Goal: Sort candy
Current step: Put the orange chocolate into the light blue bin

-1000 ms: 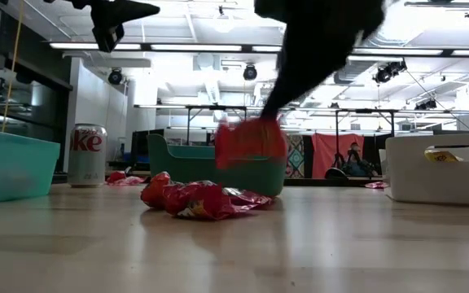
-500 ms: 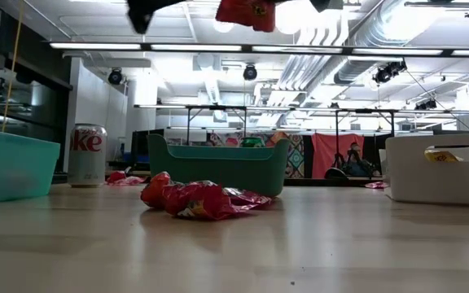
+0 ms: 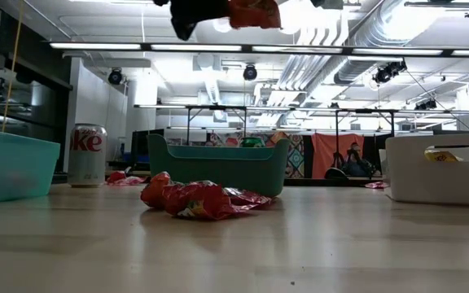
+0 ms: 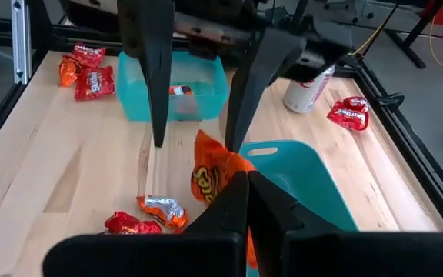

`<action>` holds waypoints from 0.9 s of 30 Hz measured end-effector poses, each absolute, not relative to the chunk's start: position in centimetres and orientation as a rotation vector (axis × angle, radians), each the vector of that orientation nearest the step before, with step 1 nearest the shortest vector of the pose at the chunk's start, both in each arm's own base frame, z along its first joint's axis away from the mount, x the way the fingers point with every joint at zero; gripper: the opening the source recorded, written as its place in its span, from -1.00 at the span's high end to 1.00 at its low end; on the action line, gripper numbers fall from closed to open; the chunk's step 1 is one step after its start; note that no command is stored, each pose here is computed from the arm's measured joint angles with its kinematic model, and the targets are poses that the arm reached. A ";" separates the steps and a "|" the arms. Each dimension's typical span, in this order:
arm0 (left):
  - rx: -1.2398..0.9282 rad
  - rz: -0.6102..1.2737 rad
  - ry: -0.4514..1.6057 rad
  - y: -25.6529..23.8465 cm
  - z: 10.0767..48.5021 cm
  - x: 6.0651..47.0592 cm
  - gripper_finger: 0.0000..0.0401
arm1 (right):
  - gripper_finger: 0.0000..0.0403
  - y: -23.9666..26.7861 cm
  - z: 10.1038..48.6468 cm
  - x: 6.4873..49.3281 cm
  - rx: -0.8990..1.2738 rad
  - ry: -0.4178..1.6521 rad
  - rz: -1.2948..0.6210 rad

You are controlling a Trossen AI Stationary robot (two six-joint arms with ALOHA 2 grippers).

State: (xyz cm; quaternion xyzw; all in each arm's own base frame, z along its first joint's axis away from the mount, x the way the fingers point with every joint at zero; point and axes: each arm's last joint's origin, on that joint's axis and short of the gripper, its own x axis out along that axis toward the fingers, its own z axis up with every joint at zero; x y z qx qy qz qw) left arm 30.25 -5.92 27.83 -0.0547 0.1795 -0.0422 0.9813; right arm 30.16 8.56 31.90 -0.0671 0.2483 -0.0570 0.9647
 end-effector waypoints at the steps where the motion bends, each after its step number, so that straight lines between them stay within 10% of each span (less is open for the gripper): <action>1: -0.110 -0.084 0.363 -5.9 27.8 30.4 0.10 | 1.00 8.6 31.9 30.2 -0.135 0.502 -0.115; 21: -0.109 -0.019 0.359 -4.7 27.4 31.1 0.11 | 1.00 9.3 32.7 30.4 -0.110 0.409 -0.060; 27: -0.102 -0.016 0.371 -4.6 27.4 30.8 0.50 | 1.00 9.3 32.7 30.4 -0.109 0.409 -0.060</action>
